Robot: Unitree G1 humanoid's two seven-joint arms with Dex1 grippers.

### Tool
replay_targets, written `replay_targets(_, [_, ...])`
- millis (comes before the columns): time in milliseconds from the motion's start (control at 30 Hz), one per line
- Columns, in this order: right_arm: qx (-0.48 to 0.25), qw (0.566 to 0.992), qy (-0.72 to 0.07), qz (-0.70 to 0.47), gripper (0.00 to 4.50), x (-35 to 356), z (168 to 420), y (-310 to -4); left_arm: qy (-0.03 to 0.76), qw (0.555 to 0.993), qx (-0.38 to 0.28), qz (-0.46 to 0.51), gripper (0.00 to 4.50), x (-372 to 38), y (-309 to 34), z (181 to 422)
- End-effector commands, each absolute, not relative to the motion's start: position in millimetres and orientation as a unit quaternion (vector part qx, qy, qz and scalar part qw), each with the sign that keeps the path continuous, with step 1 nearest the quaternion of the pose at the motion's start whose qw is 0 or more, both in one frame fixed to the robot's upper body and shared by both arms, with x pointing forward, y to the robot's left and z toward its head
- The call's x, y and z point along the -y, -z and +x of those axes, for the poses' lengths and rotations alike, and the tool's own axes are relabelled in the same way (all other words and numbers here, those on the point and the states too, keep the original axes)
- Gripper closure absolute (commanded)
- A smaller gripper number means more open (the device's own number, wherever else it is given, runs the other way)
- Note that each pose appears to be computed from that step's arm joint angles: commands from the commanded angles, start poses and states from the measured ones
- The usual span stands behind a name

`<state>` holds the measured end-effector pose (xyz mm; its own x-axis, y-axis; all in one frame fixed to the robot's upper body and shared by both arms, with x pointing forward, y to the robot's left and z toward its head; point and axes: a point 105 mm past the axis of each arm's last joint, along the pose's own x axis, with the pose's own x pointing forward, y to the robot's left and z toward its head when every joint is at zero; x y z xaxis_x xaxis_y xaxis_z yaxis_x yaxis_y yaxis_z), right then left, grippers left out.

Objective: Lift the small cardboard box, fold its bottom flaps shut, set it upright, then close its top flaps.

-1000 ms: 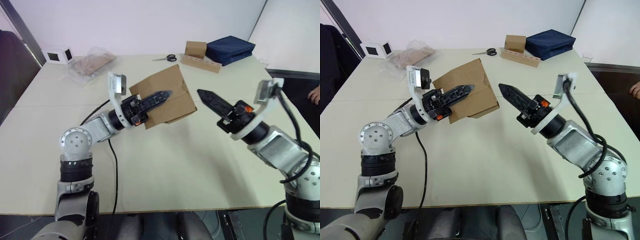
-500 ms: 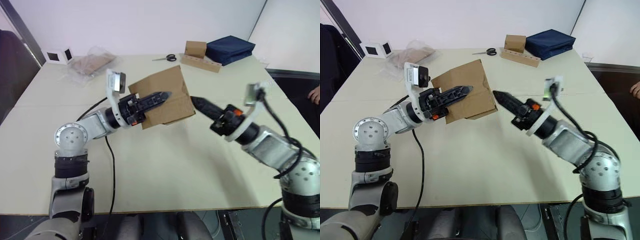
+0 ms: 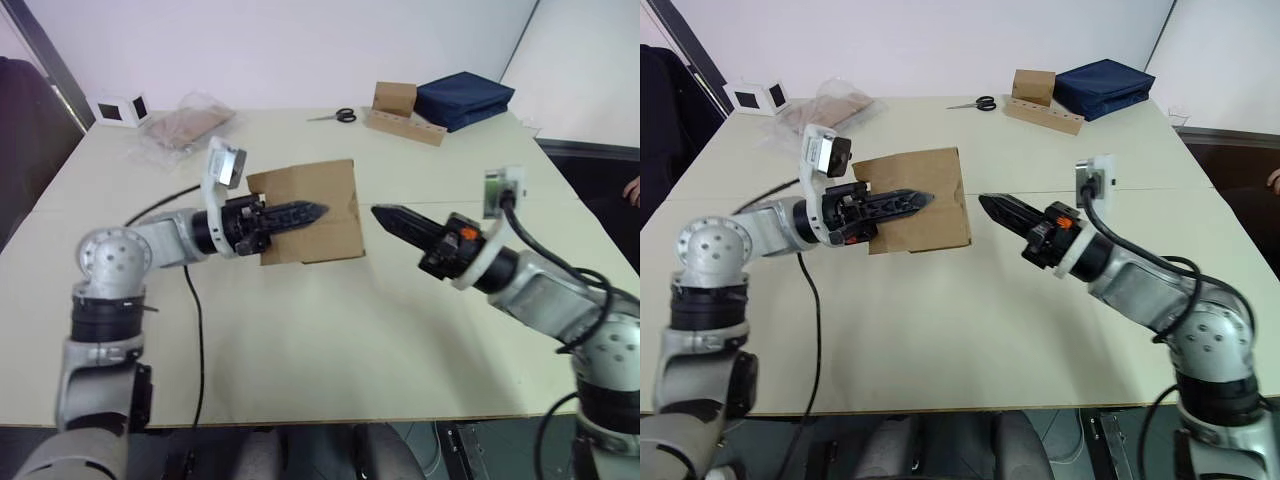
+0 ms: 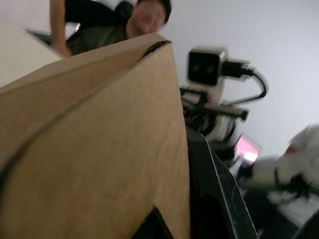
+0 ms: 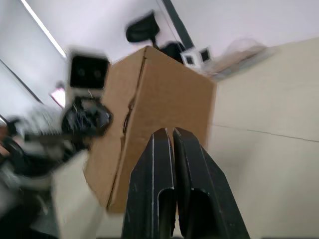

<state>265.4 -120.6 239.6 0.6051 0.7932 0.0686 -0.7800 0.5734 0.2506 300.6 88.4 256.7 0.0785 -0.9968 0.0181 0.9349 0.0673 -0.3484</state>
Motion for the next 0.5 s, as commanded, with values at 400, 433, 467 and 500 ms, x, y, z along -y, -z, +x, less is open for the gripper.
replay_targets(400, [-0.016,0.883,-0.468,-0.034,4.38,110,245,-225,0.688,0.57,-0.204,0.399,4.5,-60,-216,336])
replay_targets(433, [-0.012,0.882,-0.47,-0.031,4.38,108,245,-225,0.687,0.552,-0.21,0.423,4.5,-62,-214,337])
replay_targets(467, [-0.008,0.882,-0.47,-0.027,4.38,106,244,-225,0.685,0.532,-0.217,0.448,4.5,-63,-210,338])
replay_targets(500, [-0.005,0.883,-0.469,-0.025,4.38,105,244,-225,0.683,0.519,-0.223,0.462,4.5,-63,-208,339])
